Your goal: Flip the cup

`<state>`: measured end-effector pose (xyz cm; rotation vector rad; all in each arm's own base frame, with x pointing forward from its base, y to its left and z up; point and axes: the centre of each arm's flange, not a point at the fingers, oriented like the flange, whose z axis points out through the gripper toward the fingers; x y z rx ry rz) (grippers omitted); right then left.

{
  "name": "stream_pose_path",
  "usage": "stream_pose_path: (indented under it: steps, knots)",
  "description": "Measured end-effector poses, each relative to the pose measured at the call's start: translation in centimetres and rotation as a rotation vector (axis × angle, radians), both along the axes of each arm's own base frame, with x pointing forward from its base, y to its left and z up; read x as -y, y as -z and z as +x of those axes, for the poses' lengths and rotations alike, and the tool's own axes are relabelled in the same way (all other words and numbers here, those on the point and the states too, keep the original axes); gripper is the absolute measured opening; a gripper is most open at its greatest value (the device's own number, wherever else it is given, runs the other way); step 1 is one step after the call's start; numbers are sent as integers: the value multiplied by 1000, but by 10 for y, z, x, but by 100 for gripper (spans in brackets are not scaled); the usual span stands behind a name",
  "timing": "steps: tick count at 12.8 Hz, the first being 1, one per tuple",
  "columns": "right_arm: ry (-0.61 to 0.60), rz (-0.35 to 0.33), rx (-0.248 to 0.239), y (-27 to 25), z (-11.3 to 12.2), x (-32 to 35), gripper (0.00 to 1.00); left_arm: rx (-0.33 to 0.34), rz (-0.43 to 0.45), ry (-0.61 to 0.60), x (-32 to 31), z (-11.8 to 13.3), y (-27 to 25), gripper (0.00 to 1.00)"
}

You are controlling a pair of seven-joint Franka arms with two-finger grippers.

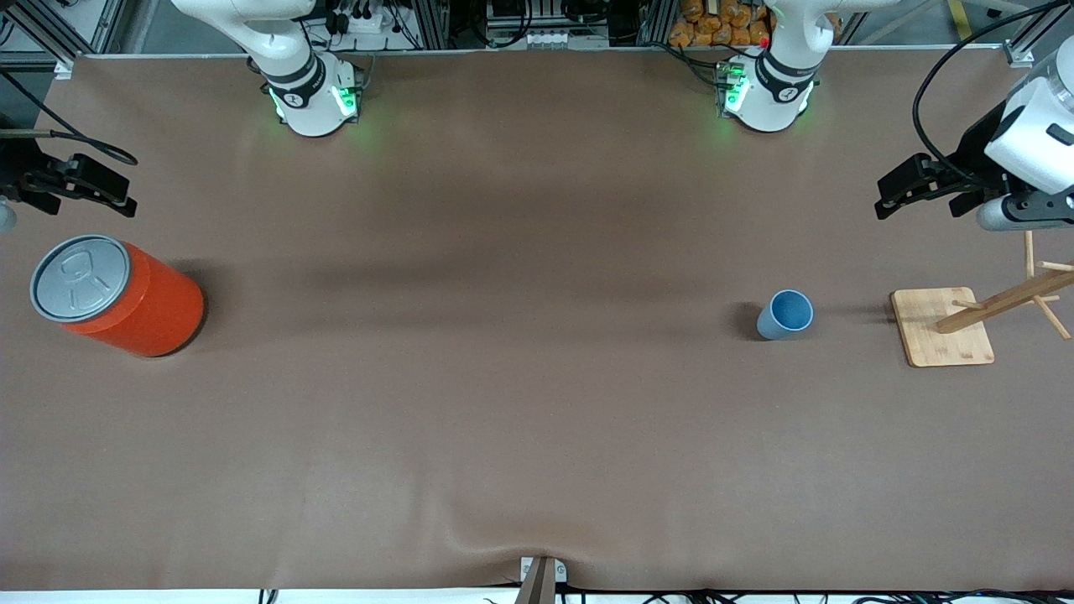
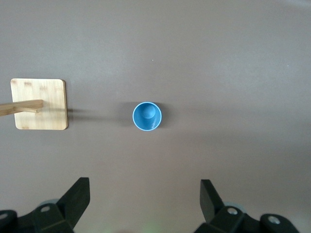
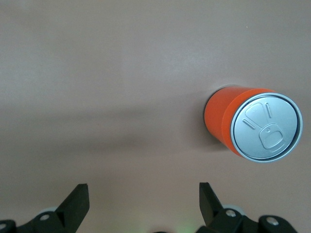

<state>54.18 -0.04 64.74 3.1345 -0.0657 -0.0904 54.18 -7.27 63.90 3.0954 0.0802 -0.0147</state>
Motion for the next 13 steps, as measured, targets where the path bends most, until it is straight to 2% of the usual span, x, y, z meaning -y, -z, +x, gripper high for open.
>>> stream_pose_path:
  steps: [6,13]
  knots:
    - [-2,0,-6,0,-1,-1,100,48,-3,-1,2,-1,5,100]
    - [-1,4,-11,-1,-2,-1,100,73,13,-59,-45,-33,-14,100]
